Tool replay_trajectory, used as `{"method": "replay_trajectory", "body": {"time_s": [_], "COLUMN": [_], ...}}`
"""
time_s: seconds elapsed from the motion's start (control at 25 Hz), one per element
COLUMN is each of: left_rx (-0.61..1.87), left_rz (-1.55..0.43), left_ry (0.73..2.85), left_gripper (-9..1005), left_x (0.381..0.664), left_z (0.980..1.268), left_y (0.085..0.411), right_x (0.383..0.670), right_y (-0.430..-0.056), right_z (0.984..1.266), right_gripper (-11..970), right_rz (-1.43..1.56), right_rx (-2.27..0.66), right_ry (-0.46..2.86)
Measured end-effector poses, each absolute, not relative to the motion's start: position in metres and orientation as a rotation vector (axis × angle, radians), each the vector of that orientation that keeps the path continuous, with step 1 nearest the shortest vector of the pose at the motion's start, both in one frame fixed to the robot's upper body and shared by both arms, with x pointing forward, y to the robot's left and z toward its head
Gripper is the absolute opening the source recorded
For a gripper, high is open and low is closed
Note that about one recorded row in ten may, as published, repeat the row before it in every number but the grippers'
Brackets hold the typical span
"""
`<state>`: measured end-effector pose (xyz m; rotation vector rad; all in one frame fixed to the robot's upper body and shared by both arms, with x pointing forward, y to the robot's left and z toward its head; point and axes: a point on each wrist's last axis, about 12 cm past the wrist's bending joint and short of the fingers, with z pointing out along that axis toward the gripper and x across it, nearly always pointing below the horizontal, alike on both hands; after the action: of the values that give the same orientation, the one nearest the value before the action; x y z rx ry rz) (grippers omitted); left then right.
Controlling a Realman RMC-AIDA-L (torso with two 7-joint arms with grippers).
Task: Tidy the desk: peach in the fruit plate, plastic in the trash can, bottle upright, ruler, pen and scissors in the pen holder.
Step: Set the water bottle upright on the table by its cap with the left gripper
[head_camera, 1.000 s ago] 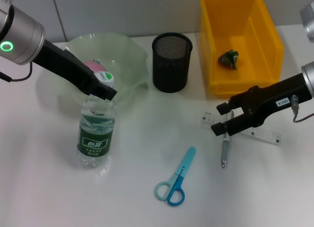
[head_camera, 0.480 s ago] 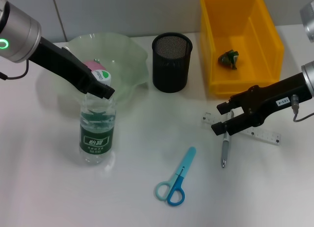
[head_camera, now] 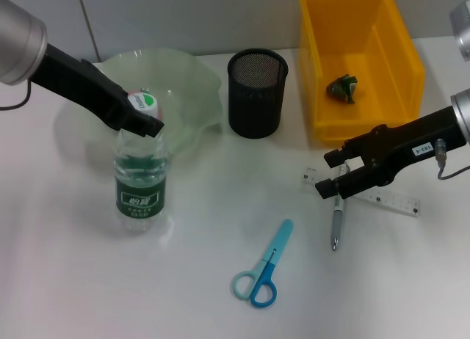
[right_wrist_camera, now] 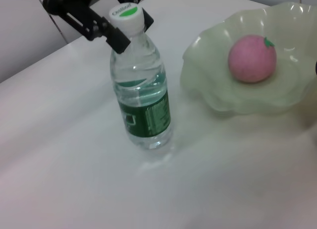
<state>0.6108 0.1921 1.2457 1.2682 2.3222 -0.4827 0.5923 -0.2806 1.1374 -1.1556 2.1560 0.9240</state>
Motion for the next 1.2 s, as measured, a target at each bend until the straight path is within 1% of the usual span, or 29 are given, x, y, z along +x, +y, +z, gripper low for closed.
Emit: {"method": "replay_trajectory", "body": {"time_s": [0.08,0.16,0.88,1.2], "left_rx": [1.268,1.25,1.329,1.356], "left_rz": [-0.483,-0.503,-0.497,-0.492], "left_ry": [2.322,2.291,2.201,2.138], "left_gripper": [453,453,458,460], "left_x": [0.611,0.611,0.604,0.6], "left_z": [1.246,1.249,1.243,1.239], "left_y": [0.192,0.204,0.223,0.24], "right_x": [0.592,0.593,0.594,0.593], "right_y": [-0.28,-0.28,-0.28,-0.283], "right_z": [1.137,1.138,1.138,1.138], "right_gripper": [792,792,791,791], "right_rz": [0.925,0.925,0.93,0.939], "right_rx": [-1.157,-1.156,-1.134,-1.098], "right_ry": [2.155,2.154,2.15,2.143]}}
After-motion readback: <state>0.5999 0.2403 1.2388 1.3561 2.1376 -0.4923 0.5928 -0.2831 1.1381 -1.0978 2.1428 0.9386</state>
